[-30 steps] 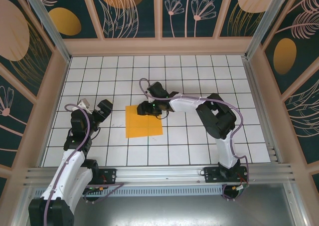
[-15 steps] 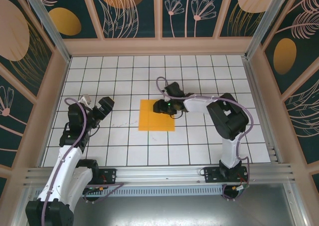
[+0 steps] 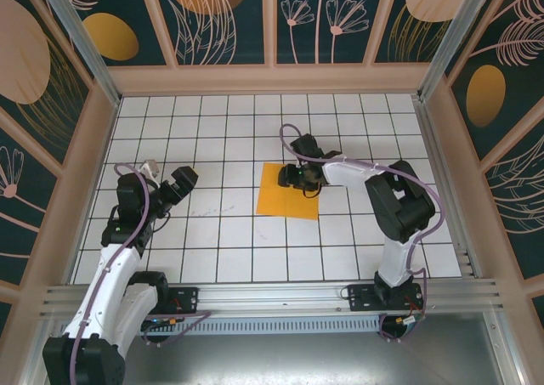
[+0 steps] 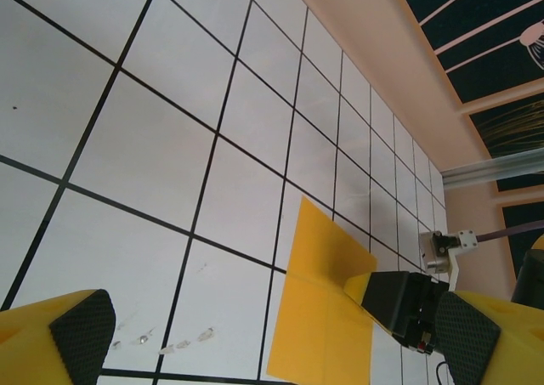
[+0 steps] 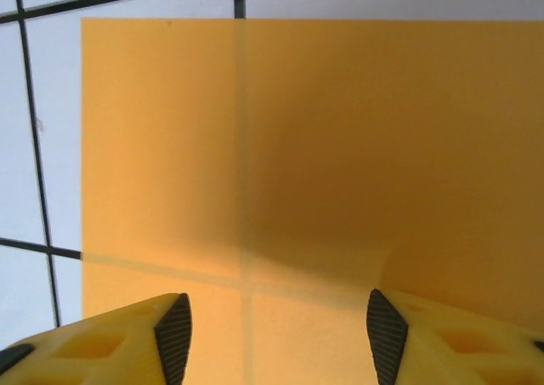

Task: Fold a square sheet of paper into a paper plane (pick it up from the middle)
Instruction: Move the square sheet of paper to the center of the table, then fold the square sheet of paper in half at the center of the table.

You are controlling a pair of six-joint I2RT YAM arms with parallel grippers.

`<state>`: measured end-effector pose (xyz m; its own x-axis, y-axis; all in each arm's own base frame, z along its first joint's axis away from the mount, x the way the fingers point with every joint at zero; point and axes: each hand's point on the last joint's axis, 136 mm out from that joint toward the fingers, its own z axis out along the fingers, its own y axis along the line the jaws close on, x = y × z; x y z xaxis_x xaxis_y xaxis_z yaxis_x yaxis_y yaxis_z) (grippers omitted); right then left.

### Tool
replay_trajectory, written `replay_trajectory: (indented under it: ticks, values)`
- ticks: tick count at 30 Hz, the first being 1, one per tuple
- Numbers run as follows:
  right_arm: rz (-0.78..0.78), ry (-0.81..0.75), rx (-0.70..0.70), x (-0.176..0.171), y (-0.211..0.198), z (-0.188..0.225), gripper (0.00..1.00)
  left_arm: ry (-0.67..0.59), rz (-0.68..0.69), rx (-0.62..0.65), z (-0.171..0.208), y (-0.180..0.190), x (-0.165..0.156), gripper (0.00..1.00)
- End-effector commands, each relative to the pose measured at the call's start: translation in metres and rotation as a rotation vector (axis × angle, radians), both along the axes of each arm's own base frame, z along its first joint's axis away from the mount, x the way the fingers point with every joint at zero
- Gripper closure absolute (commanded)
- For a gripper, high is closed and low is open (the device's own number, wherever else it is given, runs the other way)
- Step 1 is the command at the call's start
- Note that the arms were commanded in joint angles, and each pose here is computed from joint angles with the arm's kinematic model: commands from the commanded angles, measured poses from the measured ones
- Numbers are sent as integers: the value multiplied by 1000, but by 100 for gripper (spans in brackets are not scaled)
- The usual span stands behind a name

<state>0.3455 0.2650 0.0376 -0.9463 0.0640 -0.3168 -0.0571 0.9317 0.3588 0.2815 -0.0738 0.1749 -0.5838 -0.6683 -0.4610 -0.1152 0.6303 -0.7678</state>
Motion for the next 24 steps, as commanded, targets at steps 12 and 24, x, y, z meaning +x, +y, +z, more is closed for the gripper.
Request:
replay_trajectory:
  ticks: [12, 24]
  values:
    - [29, 60, -155, -25, 30, -23, 32, -43, -72, -60, -10, -14, 1, 1]
    - [291, 55, -329, -51, -4, -38, 38, -30, -93, -42, -20, -16, 5, 1]
